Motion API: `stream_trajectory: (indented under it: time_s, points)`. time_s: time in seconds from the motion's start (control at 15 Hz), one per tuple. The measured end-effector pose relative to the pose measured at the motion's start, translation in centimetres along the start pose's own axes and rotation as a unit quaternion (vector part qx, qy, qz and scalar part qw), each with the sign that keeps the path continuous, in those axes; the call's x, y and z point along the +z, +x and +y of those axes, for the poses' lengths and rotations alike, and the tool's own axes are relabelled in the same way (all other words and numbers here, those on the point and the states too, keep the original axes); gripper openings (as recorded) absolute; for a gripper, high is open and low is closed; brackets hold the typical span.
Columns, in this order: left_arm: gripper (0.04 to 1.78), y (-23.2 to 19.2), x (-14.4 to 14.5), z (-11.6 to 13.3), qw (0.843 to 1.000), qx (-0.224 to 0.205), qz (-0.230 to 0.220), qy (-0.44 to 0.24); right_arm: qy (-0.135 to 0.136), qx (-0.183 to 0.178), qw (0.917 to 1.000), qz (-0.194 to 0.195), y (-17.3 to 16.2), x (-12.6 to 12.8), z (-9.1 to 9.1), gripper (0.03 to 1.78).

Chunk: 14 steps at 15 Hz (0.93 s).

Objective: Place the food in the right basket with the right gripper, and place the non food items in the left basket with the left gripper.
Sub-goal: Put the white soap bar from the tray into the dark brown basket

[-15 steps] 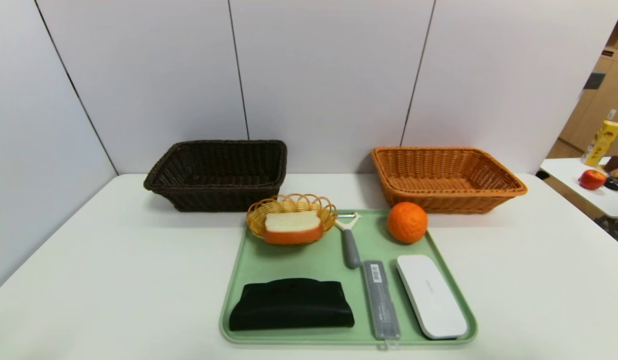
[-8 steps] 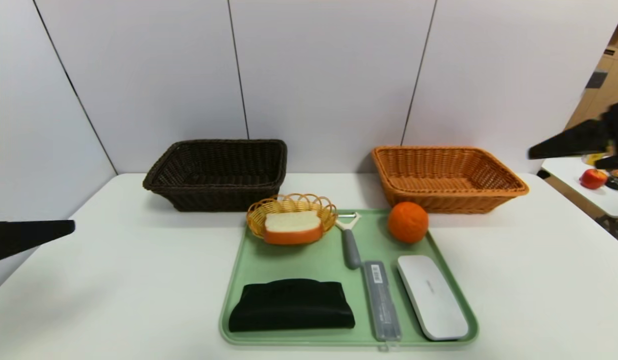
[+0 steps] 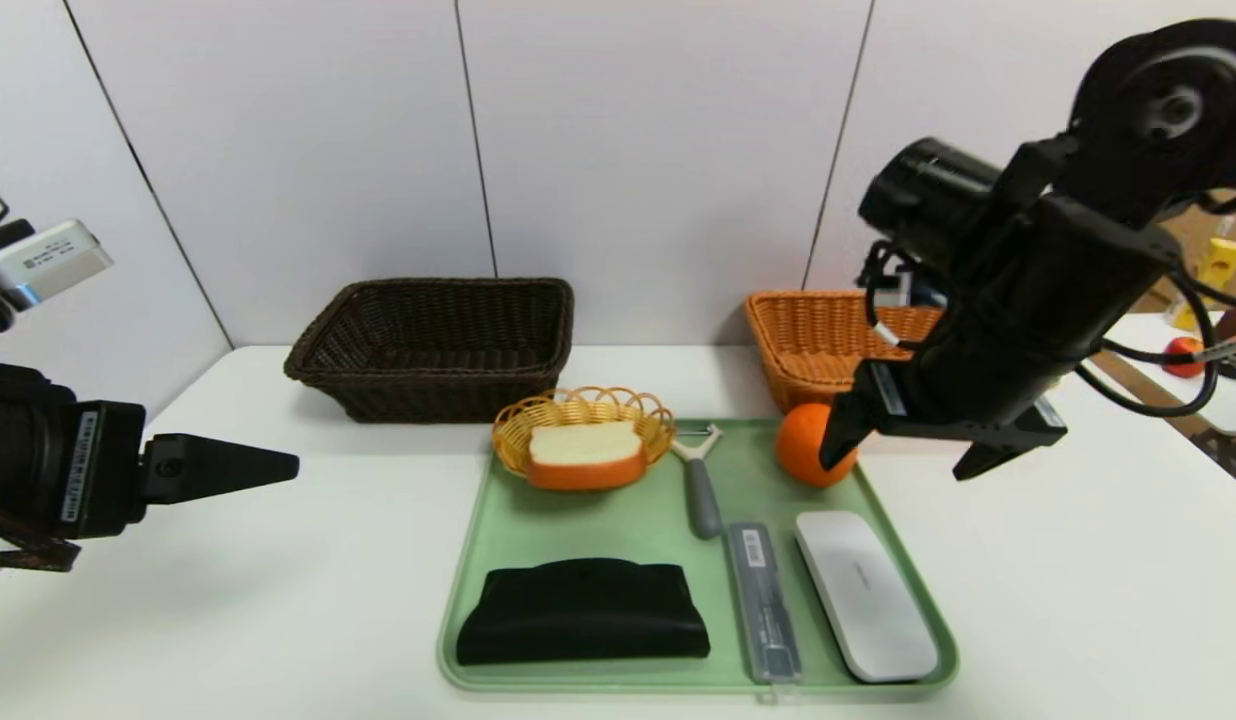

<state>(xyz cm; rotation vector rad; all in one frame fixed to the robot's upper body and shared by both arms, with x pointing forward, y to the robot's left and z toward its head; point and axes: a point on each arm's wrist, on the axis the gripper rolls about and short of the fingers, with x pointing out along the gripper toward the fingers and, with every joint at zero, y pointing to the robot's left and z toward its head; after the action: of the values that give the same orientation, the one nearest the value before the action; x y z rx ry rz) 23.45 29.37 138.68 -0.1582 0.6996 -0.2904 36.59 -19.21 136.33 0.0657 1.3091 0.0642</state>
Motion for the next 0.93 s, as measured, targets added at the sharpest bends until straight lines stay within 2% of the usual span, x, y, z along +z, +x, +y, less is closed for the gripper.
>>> stream_trajectory:
  time_s: [0.13, 0.33, 0.53, 0.73, 0.93]
  points:
    - [1.69, 1.0, -0.3, 0.1, 1.000, -0.002, -0.005, 0.003, -0.007, -0.018, 0.9990, 0.041, 1.8, -0.1, 0.9, 1.71]
    - [1.69, 1.5, -0.5, 0.2, 1.000, -0.003, 0.005, 0.001, -0.017, -0.028, 0.9975, 0.062, 3.0, -0.4, 1.7, 1.71]
    - [1.69, 1.7, -0.6, 0.2, 1.000, -0.003, 0.008, 0.000, -0.001, -0.041, 0.9954, 0.086, 4.1, -1.1, 2.5, 1.71]
    - [1.69, 1.7, -0.6, 0.2, 1.000, -0.003, 0.009, 0.000, -0.006, -0.054, 0.9922, 0.113, 5.2, -1.8, 2.4, 1.71]
    - [1.69, 1.7, -0.6, 0.2, 1.000, -0.004, 0.010, 0.000, -0.006, -0.051, 0.9912, 0.122, 5.5, -2.0, 2.1, 1.71]
